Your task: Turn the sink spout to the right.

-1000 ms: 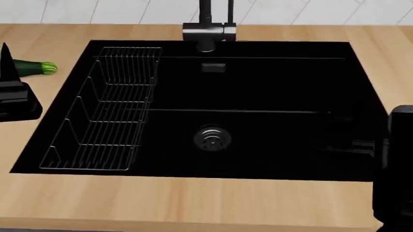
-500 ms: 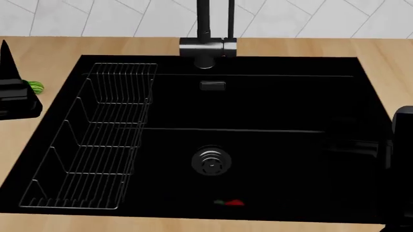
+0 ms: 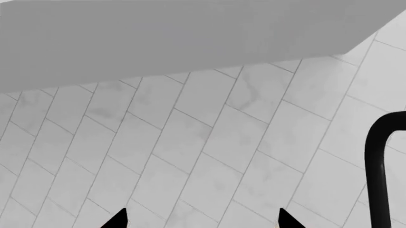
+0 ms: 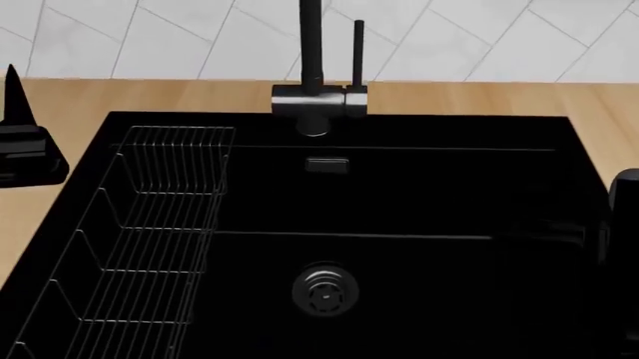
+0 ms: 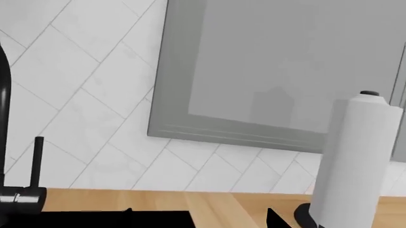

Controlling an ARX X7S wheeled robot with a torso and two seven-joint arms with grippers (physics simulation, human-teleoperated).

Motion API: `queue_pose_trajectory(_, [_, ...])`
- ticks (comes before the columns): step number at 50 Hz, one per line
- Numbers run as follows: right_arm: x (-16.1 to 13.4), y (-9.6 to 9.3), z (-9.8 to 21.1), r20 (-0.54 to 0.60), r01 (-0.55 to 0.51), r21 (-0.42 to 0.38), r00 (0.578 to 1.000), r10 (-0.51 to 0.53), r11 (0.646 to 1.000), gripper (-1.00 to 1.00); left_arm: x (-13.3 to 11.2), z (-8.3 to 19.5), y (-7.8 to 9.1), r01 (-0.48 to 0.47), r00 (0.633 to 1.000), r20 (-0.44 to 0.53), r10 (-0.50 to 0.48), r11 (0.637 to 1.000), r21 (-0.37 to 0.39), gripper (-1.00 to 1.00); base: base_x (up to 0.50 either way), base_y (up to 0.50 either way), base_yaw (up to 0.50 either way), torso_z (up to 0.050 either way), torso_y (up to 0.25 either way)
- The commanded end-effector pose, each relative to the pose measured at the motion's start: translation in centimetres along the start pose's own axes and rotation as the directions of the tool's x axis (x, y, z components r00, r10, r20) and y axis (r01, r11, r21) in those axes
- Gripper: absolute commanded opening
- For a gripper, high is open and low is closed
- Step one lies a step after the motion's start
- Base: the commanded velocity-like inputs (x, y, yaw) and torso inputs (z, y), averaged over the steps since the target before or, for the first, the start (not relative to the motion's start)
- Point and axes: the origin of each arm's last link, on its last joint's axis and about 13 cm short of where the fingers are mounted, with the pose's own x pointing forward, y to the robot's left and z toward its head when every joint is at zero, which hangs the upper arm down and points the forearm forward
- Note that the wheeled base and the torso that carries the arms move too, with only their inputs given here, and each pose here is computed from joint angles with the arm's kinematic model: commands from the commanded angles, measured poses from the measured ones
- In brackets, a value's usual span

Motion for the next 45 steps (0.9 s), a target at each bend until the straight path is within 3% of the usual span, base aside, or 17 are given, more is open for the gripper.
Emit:
queue_pose_trajectory(1, [-0.2,0.0,-0.2,-0.009,-0.003,0.008,1.0,0.003,1.0,1.0,0.0,-0.1,0.0,0.001,1.0,-0.001,-0.001,1.0,-0.003,1.0,0.24,0.0,0.0,0.0,0.0])
queue_pose_trajectory(13, [0.0,0.0,0.1,-0.013,0.002,0.003,1.0,-0.002,1.0,1.0,0.0,-0.1,-0.1,0.005,1.0,-0.003,-0.005,1.0,0.001,1.0,0.19,0.0,0.0,0.0,0.0])
queue_pose_trajectory(41, [-0.1,0.2,0.1,-0.005,-0.003,0.008,1.0,0.003,1.0,1.0,0.0,-0.4,-0.3,-0.003,1.0,-0.022,0.003,1.0,0.017,1.0,0.01,0.0,0.0,0.0,0.0])
queue_pose_trajectory(45, [0.1,0.4,0.8,0.004,-0.016,0.016,1.0,0.016,1.0,1.0,-0.1,-0.4,-0.1,0.001,1.0,-0.01,-0.001,1.0,-0.008,1.0,0.0,0.0,0.0,0.0,0.0])
